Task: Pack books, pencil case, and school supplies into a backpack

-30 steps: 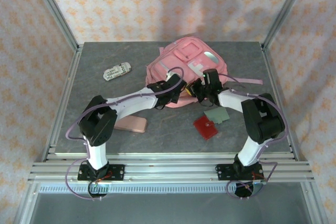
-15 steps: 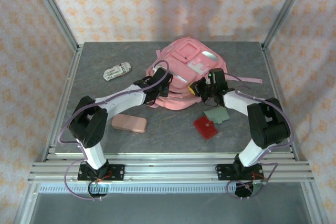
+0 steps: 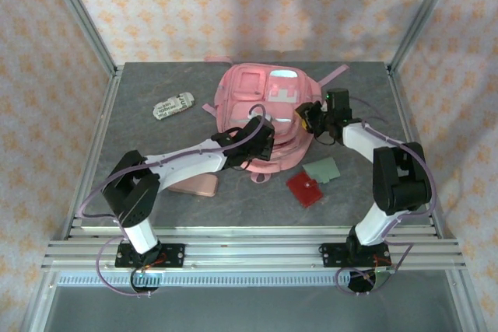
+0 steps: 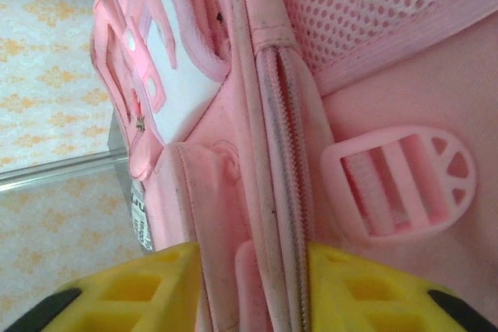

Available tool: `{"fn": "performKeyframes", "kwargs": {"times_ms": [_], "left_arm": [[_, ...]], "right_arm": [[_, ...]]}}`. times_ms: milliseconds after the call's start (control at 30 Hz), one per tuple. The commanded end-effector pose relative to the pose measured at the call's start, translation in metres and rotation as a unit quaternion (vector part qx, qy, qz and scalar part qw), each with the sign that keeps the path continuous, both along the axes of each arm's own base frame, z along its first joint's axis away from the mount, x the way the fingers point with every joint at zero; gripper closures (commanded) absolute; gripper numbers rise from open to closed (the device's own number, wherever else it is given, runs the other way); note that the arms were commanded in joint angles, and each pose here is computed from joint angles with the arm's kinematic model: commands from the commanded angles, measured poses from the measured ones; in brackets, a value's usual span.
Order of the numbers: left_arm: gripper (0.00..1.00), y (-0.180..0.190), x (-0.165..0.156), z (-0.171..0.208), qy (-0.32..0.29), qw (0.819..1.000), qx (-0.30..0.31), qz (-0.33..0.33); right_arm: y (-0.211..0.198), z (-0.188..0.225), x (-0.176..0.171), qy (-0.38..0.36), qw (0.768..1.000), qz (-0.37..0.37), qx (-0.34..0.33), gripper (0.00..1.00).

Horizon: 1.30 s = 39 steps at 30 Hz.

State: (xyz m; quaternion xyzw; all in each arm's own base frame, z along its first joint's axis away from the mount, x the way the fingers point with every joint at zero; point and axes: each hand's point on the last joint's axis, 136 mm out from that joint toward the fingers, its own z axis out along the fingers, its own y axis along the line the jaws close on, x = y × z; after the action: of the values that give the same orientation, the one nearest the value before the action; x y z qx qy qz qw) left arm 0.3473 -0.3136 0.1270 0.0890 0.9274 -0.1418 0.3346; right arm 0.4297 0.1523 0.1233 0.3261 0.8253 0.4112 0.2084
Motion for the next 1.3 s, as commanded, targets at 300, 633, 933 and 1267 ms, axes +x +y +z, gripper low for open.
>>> {"fn": "performKeyframes", "kwargs": {"times_ms": [300,633,933,1267], "left_arm": [[1.0,-0.011,0.011,0.01,-0.019,0.999,-0.038,0.013],[1.0,0.027,0.009,-0.009,-0.03,0.997,0.036,0.055],[1.0,0.142,0.018,-0.024,-0.033,0.98,0.098,0.171],[1.0,0.123,0.025,-0.006,-0.025,0.989,0.045,0.139]], "right_arm": [[0.047,0.01,-0.05,-0.011,0.998,0.041,0.05,0.6],[0.044,0.008,-0.04,-0.029,0.998,0.02,0.053,1.0],[0.008,0.027,-0.028,-0.056,0.997,-0.026,0.055,1.0],[-0.018,0.038,0.002,-0.069,0.995,-0.054,0.04,1.0]]}}
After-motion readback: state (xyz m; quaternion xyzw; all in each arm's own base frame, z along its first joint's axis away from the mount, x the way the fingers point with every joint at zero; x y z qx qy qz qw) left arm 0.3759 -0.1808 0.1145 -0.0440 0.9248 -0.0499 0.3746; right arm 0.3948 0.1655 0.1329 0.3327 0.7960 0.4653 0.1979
